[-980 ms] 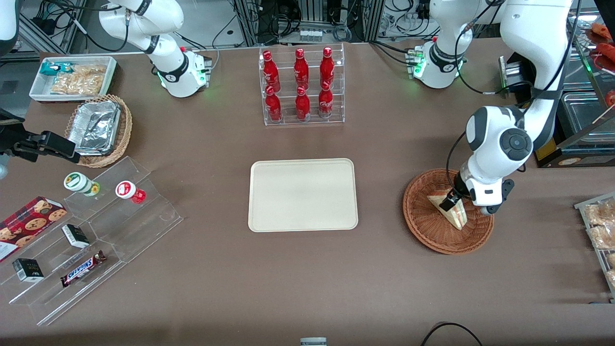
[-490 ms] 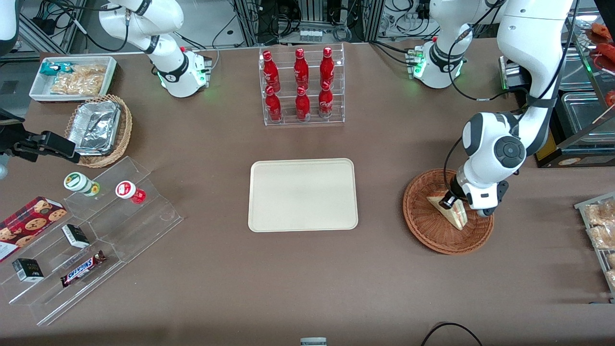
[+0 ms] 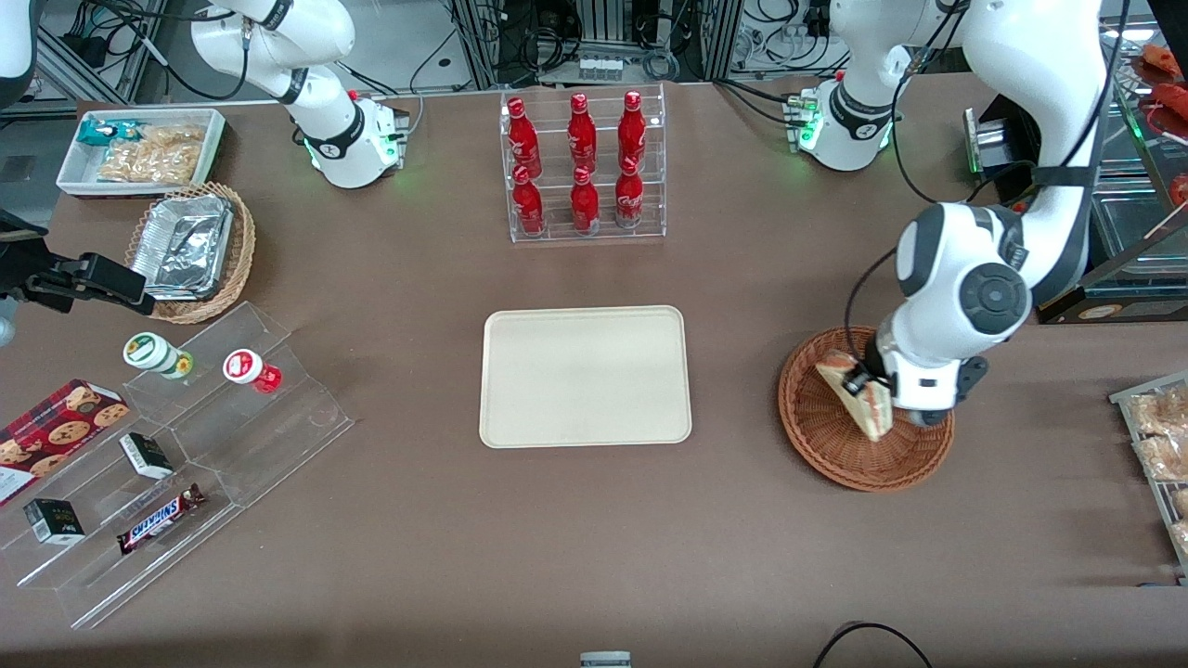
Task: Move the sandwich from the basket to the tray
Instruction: 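Lift the sandwich and carry it over the cream tray, then lower the sandwich onto the tray and open the left gripper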
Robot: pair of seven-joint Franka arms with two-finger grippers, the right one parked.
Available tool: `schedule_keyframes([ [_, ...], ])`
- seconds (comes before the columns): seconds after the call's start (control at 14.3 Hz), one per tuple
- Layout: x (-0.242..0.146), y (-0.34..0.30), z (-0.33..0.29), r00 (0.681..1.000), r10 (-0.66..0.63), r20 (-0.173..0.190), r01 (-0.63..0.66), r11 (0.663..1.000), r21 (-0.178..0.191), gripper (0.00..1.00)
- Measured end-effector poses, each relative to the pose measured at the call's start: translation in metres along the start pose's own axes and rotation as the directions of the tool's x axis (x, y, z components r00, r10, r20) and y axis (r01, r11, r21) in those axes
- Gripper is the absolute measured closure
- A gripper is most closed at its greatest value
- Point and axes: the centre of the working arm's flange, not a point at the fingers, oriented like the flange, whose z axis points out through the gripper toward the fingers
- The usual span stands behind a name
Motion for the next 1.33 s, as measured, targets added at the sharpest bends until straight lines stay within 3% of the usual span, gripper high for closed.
schedule_keyframes([
  [0.14,-0.027,0.028,-0.005,0.991,0.134,-0.003,-0.134,0.991,0.004,0.85],
  [0.42,-0.078,0.09,-0.004,0.962,0.274,-0.008,-0.274,0.962,0.01,0.79],
  [0.7,-0.126,0.153,0.013,0.931,0.366,-0.006,-0.365,0.931,0.018,0.8],
  [0.91,-0.171,0.196,0.036,0.913,0.408,-0.003,-0.407,0.913,0.025,0.8],
  [1.33,-0.252,0.263,0.076,0.921,0.39,-0.019,-0.389,0.921,0.013,0.81],
])
